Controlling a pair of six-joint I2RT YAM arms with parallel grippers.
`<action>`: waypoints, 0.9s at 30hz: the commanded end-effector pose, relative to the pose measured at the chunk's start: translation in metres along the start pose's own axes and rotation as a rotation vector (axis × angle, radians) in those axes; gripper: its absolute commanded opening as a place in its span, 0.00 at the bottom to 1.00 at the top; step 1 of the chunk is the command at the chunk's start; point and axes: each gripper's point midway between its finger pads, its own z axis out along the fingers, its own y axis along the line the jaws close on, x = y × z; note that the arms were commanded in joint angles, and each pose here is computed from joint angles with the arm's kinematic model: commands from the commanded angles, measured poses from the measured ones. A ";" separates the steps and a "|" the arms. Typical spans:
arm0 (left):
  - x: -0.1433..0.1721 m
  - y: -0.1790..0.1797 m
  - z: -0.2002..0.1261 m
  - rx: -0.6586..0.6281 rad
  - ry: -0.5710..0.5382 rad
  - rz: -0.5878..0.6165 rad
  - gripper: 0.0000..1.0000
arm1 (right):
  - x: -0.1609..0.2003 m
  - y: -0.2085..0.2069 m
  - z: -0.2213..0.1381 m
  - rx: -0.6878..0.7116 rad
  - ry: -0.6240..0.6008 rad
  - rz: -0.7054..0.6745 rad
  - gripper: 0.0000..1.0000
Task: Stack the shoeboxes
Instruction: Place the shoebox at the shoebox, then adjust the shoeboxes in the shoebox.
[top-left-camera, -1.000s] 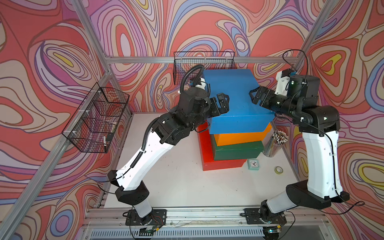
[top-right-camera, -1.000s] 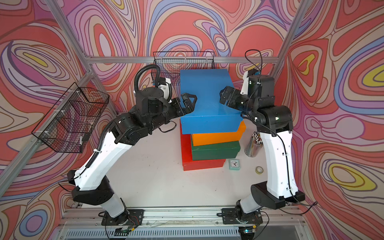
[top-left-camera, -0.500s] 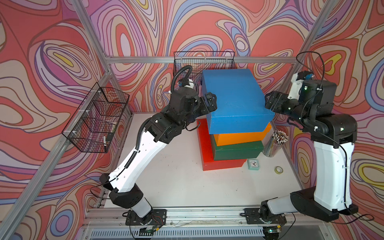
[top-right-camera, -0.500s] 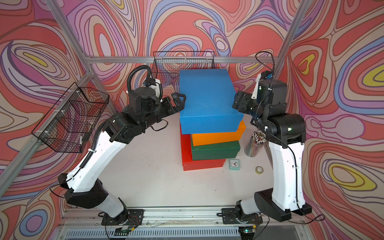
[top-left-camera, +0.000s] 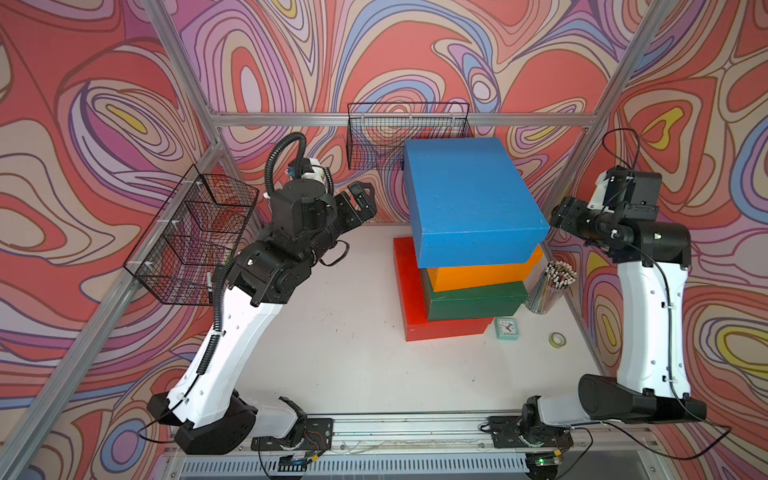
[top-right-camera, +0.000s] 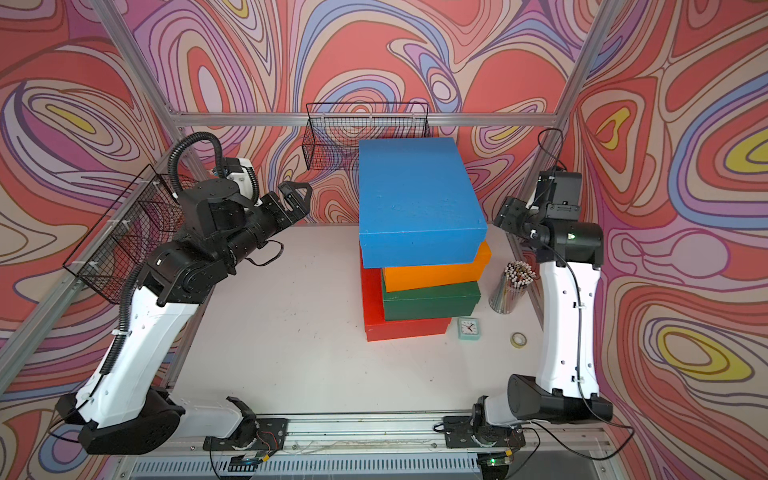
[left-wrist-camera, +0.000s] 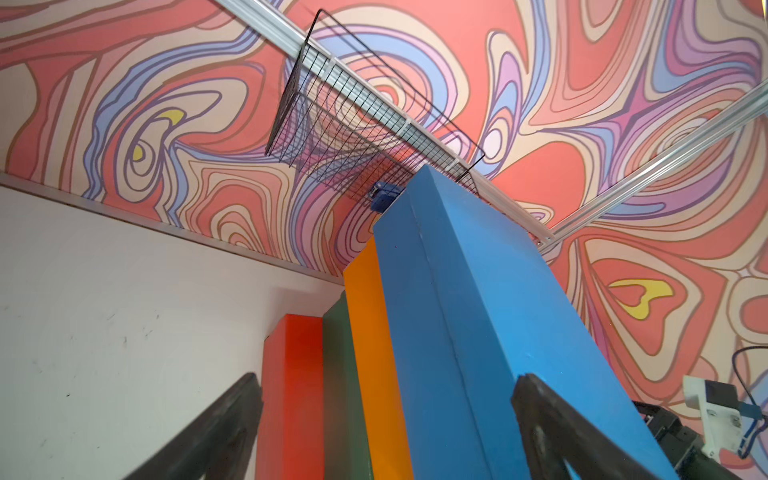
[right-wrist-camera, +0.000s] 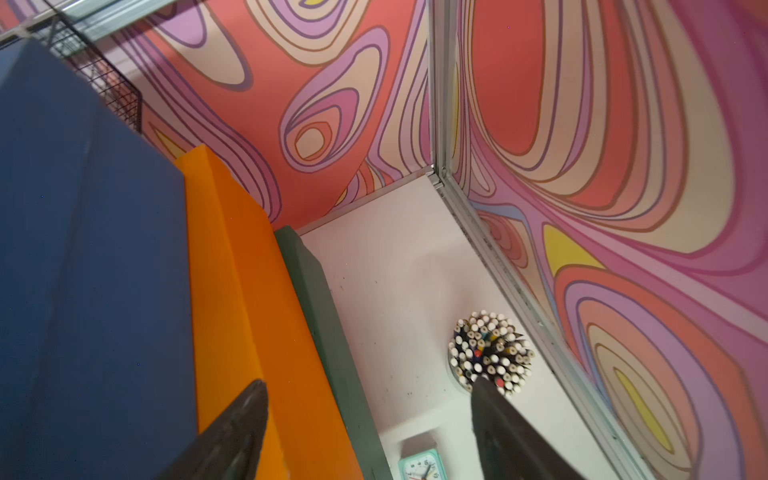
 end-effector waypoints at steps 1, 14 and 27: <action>0.022 0.026 0.021 -0.036 0.089 -0.043 0.97 | -0.005 -0.007 0.011 -0.098 0.007 0.114 0.75; 0.072 0.098 0.090 -0.107 0.260 -0.172 0.85 | 0.055 -0.013 0.082 -0.175 0.155 0.208 0.00; 0.120 0.138 0.143 -0.159 0.372 -0.255 0.76 | 0.111 -0.005 0.140 -0.103 0.255 0.146 0.00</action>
